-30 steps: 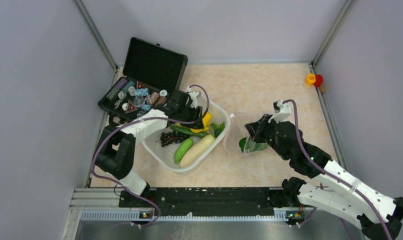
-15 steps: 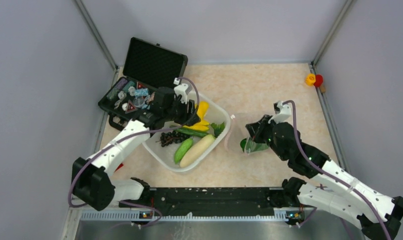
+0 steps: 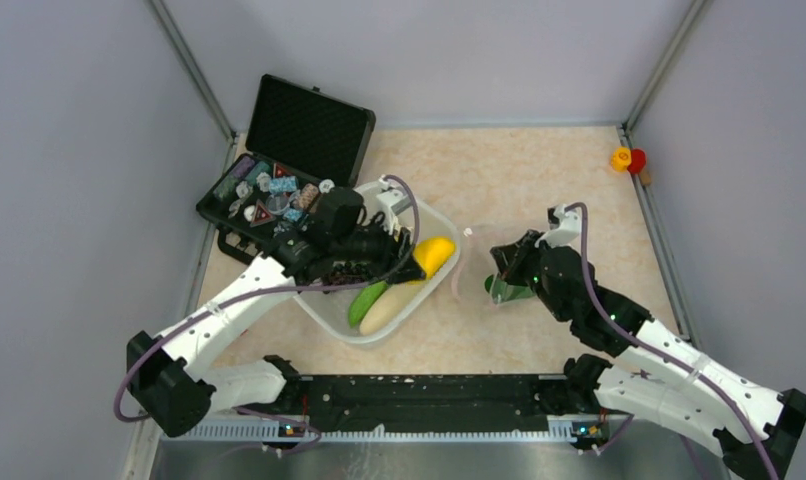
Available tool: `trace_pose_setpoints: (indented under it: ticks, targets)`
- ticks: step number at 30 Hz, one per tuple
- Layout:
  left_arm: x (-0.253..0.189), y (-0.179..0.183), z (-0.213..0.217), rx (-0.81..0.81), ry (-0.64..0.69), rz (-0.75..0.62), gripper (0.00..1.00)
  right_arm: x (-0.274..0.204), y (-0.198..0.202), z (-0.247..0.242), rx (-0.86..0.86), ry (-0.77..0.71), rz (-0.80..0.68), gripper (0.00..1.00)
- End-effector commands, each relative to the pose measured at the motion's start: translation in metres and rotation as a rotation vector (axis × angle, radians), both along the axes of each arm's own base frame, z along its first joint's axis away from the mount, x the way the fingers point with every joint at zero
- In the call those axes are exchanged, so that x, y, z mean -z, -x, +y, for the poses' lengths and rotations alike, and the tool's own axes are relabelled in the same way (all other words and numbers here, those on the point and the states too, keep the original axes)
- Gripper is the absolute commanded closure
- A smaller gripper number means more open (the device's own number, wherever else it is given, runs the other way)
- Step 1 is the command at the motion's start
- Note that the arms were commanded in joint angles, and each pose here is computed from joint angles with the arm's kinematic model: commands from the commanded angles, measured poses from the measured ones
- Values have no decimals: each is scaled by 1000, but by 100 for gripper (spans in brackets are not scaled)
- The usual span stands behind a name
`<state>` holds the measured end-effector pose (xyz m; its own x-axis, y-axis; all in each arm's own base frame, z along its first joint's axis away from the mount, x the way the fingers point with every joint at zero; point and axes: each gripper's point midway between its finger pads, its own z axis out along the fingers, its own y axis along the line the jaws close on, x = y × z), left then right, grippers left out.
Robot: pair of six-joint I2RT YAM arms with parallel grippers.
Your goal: Place the food in the zip-top bag and seal the zipper
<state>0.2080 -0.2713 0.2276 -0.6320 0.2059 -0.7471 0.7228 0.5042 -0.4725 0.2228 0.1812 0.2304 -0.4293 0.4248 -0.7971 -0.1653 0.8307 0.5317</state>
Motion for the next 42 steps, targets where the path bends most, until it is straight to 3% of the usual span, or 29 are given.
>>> trace_pose_setpoints:
  ticks: [1,24,28,32,42]
  targets:
    - [-5,29,-30,149,-49,-29,64,-22,-6,10,0,-71,-54,100]
    - [22,-2,-79,47,-232,100,60,-43,15,44,-237,-139,-105,100]
    - [16,-10,-88,20,-194,87,57,-44,15,46,-243,-154,-119,100]
    - [5,-12,-97,13,-135,75,51,-46,16,45,-248,-142,-125,100]
    - [-9,-15,-93,-13,-84,17,24,-37,13,18,-122,-154,-107,100]
